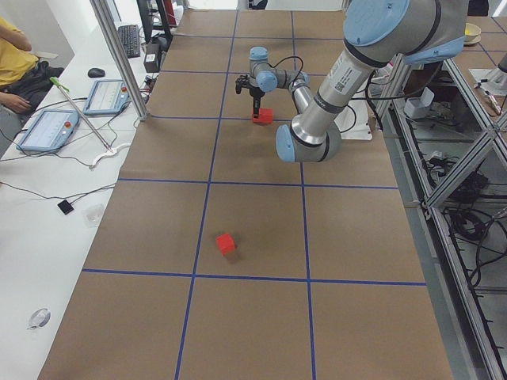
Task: Form red blocks into L shape at center
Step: 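Lower the cube against the centre cube's far side with the left gripper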
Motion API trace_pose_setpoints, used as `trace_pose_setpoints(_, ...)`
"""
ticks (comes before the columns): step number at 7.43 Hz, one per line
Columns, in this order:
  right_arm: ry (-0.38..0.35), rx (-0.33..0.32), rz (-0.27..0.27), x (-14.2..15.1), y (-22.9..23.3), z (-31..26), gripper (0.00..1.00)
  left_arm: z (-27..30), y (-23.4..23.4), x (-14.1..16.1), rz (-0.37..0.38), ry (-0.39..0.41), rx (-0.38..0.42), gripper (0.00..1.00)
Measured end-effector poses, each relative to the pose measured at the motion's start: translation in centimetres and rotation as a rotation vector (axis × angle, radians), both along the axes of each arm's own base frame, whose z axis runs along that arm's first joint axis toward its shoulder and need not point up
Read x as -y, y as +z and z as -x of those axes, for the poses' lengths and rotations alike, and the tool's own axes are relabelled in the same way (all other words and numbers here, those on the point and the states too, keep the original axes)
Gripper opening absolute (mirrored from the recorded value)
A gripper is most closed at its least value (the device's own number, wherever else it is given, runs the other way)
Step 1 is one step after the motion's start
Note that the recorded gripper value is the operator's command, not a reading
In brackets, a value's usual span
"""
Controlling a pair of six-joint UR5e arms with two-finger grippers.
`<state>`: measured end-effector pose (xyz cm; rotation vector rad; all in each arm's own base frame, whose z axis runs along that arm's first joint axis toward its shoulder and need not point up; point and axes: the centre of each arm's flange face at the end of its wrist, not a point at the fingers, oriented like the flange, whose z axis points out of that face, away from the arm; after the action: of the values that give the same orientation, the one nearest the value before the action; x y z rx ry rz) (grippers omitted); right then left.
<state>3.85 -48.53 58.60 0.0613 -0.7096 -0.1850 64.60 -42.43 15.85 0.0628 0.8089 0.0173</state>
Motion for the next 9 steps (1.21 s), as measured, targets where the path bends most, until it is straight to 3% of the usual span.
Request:
trace_pose_setpoints(2,0.0,0.0,0.0,0.0,0.0,0.0,1.0,-0.08,0.14,0.03,0.001,0.001,0.003,0.15)
trace_pose_setpoints(5,0.0,0.0,-0.001,0.0,-0.06,0.0,1.0,-0.1,0.17,0.04,0.001,0.001,0.004,0.25)
trace_pose_setpoints(7,0.0,0.0,-0.002,0.02,-0.09,0.0,1.0,-0.09,0.15,0.03,-0.001,0.002,0.003,0.26)
trace_pose_setpoints(8,0.0,0.0,-0.002,0.04,-0.11,0.0,1.0,-0.09,0.15,0.03,-0.001,0.003,0.003,0.31)
trace_pose_setpoints(9,0.0,0.0,-0.002,0.05,-0.1,0.0,1.0,-0.09,0.15,0.03,-0.002,0.003,0.003,0.55)
